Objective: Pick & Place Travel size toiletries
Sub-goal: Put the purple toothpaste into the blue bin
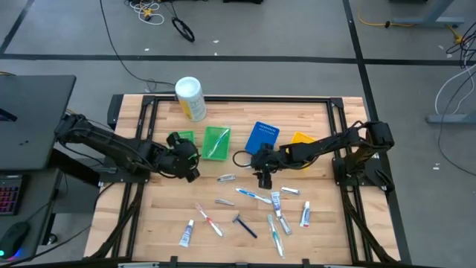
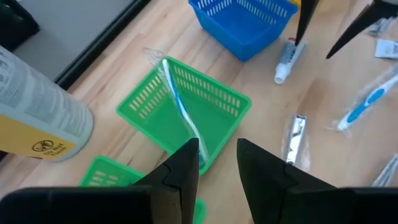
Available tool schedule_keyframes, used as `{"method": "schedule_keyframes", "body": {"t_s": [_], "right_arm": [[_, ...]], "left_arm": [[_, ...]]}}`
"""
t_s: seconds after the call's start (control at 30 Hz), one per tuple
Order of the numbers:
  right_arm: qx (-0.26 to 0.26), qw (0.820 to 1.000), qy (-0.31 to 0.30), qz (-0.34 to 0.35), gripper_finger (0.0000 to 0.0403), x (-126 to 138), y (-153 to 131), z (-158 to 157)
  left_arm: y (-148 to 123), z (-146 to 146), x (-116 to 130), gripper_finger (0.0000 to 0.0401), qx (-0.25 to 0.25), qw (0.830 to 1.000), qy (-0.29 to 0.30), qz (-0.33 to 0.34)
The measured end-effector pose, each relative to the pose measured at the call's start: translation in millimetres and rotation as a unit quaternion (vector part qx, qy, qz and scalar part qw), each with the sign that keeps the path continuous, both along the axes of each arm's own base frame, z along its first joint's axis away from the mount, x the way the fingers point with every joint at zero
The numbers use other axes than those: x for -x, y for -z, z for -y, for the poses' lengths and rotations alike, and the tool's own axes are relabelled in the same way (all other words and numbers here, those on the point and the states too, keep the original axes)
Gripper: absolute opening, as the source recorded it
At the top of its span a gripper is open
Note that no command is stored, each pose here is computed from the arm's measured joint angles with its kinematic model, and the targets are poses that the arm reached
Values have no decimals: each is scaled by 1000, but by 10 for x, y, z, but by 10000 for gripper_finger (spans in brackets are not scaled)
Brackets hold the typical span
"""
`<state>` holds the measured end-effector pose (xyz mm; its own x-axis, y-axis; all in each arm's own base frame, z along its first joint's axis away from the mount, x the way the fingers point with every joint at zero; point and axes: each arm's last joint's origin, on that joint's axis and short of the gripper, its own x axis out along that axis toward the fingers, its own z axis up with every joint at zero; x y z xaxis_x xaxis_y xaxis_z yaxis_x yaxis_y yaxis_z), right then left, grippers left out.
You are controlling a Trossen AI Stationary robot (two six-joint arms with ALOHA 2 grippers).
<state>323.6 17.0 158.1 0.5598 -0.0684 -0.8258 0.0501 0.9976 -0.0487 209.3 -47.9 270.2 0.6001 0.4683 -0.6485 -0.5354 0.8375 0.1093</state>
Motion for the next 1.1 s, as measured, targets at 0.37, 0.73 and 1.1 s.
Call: {"method": "schedule_keyframes", "body": {"t_s": [0.37, 0.73, 1.1], "right_arm": [[16, 1000, -2, 6, 220, -153, 273, 184], [21, 1000, 12, -19, 219, -134, 362, 308], [8, 1000, 10, -22, 124, -129, 366, 300]], "left_arm": [[-2, -42, -9, 115, -6, 1000, -14, 2], [-2, -49, -11, 115, -7, 1000, -14, 1], [-1, -49, -10, 116, -7, 1000, -14, 1]]}}
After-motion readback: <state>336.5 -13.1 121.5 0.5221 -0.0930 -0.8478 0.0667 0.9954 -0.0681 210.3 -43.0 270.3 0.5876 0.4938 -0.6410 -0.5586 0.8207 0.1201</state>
